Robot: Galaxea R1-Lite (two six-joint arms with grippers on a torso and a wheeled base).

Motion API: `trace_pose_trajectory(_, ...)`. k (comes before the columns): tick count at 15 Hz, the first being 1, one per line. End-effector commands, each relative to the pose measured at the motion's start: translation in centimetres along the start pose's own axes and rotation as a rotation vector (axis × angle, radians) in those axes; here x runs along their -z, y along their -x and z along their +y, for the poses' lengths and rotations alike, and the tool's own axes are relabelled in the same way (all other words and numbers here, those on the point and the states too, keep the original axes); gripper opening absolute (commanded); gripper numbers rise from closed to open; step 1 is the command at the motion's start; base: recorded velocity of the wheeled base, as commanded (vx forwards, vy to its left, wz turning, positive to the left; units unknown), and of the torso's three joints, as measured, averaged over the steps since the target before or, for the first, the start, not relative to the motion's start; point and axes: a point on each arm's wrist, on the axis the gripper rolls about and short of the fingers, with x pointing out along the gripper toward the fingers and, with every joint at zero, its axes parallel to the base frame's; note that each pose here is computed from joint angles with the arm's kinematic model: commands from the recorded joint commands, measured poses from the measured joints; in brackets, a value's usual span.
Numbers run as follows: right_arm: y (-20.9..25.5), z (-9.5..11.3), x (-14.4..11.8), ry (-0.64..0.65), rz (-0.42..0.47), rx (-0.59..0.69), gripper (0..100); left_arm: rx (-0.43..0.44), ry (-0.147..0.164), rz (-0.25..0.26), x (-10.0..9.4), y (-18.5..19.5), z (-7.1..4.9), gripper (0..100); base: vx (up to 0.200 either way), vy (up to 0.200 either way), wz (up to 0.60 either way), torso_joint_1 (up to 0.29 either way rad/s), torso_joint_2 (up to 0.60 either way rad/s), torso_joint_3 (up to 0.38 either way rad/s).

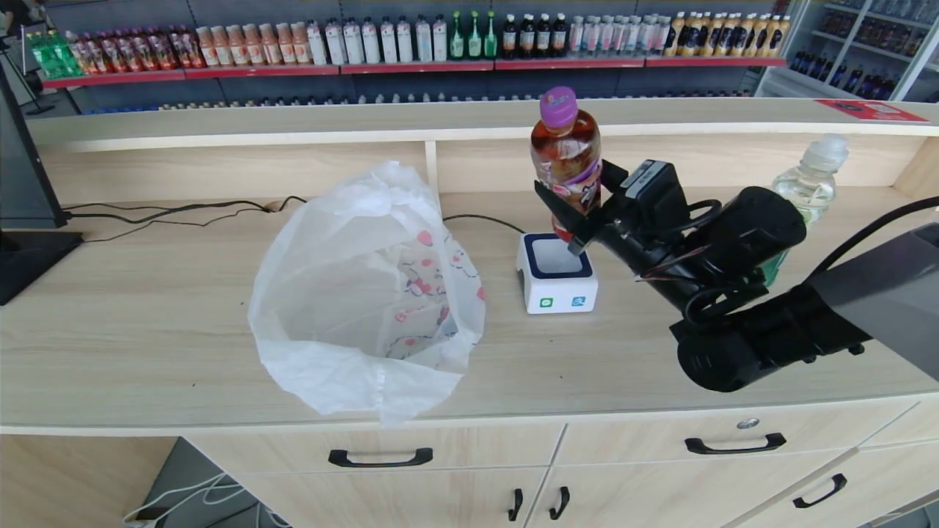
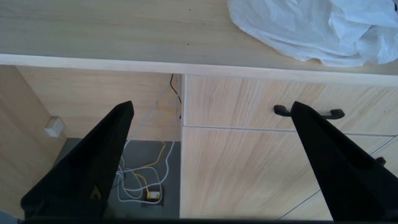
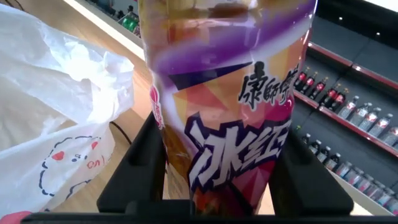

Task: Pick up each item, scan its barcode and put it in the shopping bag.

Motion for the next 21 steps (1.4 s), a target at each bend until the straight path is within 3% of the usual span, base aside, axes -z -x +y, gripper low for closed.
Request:
trace_pose_trajectory(1,0.0,0.1,0.6,0.011,0.006,-0.003,0,0.000,-0.001,0.000,0.0,0.0,0.0,100,0.000,0.000,0.00,0.000,0.00,0.000)
trace_pose_trajectory(8,0.1,0.7,1.0,0.131,-0.039,-0.089,0,0.000,-0.001,0.001,0.0,0.0,0.0,100,0.000,0.000,0.00,0.000,0.00,0.000)
trace_pose_trajectory(17,0.3,-2.0,1.2,0.262,-0.105,-0.121,0,0.000,-0.001,0.000,0.0,0.0,0.0,100,0.000,0.000,0.00,0.000,0.00,0.000)
trace_pose_trajectory(21,0.6,-1.6,2.7,0.264,-0.102,-0.156,0,0.000,-0.001,0.001,0.0,0.0,0.0,100,0.000,0.000,0.00,0.000,0.00,0.000)
